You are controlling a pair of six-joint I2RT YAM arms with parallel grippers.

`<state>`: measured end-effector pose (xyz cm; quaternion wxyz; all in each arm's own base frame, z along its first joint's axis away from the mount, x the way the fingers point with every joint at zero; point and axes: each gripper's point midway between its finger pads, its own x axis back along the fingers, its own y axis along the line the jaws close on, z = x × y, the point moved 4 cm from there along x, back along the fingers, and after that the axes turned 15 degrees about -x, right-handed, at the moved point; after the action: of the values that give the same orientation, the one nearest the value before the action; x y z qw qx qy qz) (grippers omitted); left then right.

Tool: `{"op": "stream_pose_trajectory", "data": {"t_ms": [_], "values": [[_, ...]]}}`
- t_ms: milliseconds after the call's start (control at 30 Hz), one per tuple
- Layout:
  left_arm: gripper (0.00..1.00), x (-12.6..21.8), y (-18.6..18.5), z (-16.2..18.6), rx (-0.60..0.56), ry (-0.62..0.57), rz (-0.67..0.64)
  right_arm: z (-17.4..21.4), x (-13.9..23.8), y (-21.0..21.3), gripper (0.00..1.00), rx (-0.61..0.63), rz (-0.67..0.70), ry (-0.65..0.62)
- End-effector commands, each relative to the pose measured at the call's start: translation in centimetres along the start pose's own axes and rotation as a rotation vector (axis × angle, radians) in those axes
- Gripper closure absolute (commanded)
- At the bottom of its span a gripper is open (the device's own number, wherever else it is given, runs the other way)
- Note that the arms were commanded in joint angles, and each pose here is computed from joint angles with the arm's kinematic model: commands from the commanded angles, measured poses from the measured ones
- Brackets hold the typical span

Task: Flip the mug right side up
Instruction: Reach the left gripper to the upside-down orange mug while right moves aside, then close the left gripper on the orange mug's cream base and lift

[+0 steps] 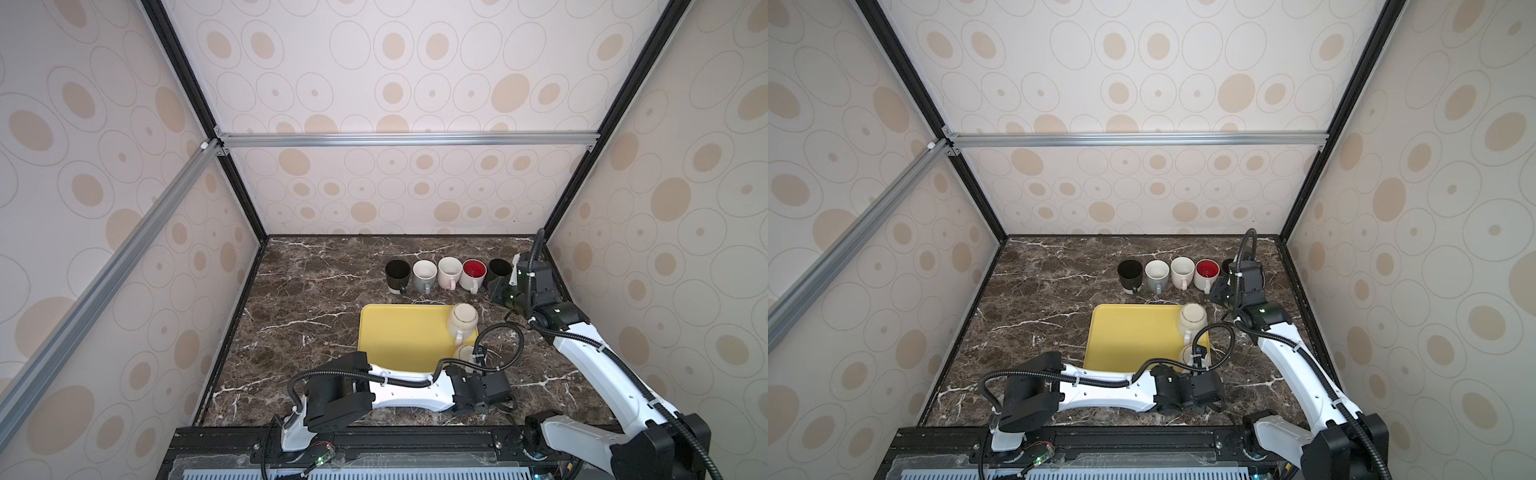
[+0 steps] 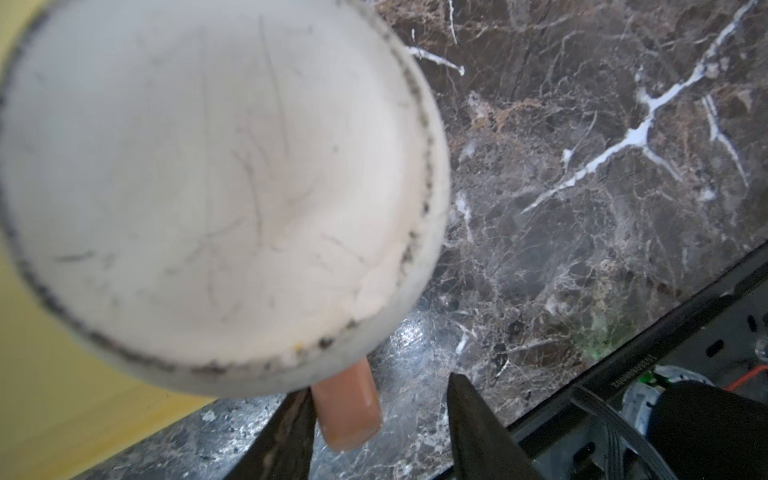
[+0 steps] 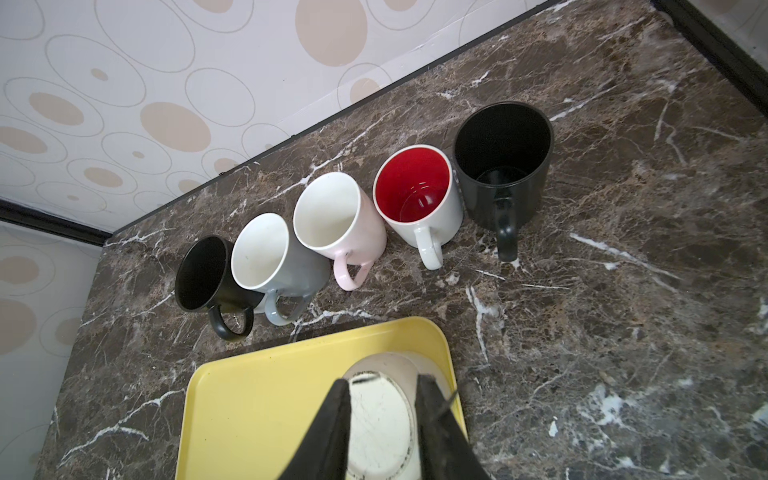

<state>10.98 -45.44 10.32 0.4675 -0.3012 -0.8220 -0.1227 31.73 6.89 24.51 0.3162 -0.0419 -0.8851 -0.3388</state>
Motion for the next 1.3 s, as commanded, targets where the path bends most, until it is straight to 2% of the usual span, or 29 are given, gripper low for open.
{"op": "stream_pose_trajectory", "data": {"t_ms": [0,867,1000,1167,1267], "values": [[0.49,0.0,0.5,-1.0,0.026,0.001,-0.022,-0.3,0.5,0.2,0.71,-0.022,-0.035,-0.019],[0.72,-1.3,2.8,-1.9,0.02,0.032,-0.069,-0.1,0.5,0.2,0.72,-0.031,-0.058,-0.019],[0.79,-1.3,3.1,-1.8,0.0,0.043,-0.097,0.0,0.5,0.2,0.72,-0.031,-0.059,-0.018],[1.0,-0.9,3.4,-2.0,-0.019,0.038,-0.12,0.0,0.4,0.2,0.72,-0.031,-0.06,-0.017],[1.0,-0.6,3.6,-2.1,-0.03,0.033,-0.125,0.0,0.3,0.2,0.72,-0.032,-0.059,-0.016]]}}
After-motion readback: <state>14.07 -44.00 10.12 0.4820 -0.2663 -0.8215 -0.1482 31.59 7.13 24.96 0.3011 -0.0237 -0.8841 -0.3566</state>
